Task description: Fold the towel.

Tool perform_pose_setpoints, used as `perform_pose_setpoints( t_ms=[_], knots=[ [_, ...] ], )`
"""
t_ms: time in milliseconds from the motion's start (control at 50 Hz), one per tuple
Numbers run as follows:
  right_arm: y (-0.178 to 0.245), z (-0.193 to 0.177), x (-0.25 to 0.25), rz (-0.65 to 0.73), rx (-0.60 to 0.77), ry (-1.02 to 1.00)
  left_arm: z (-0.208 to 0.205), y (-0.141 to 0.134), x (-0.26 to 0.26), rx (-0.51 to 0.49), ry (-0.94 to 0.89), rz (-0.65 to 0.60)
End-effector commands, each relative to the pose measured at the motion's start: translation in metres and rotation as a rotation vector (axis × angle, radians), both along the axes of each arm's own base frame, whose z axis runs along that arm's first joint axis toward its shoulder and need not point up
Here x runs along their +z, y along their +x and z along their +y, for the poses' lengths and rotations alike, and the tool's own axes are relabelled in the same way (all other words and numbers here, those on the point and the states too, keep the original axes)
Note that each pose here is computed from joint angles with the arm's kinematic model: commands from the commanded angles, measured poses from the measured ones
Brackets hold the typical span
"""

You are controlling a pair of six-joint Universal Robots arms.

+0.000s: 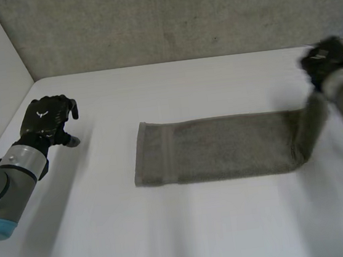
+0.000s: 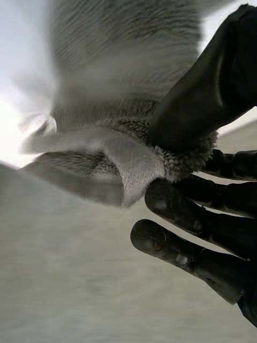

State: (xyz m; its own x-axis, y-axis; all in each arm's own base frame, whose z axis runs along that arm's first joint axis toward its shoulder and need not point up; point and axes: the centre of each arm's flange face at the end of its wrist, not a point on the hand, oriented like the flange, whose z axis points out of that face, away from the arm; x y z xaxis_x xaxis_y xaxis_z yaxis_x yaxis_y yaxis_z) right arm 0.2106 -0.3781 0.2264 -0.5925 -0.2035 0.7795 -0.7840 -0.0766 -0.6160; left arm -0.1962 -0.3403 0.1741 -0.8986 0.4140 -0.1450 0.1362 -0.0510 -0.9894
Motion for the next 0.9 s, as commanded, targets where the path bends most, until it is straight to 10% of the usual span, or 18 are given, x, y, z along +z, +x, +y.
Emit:
perform_pose_setpoints(
  t_ms=[20,200,380,620,900],
  knots=[
    [0.147,0.094,0.005,-0.053,0.312,-0.053,0.000,0.000,0.000,-0.001,0.001,-0.001],
    [0.249,0.192,-0.062,-0.012,0.609,0.002,0.001,-0.001,-0.001,-0.004,0.003,-0.003],
    [0.248,0.187,-0.084,0.079,0.540,0.078,0.003,-0.004,-0.002,-0.015,0.004,-0.004],
    [0.159,0.116,-0.024,-0.190,0.279,0.191,0.007,-0.009,-0.006,-0.032,0.013,-0.011],
    [0.047,0.100,-0.097,-0.416,0.145,0.470,0.012,-0.015,-0.008,-0.050,0.018,-0.015]
  ],
)
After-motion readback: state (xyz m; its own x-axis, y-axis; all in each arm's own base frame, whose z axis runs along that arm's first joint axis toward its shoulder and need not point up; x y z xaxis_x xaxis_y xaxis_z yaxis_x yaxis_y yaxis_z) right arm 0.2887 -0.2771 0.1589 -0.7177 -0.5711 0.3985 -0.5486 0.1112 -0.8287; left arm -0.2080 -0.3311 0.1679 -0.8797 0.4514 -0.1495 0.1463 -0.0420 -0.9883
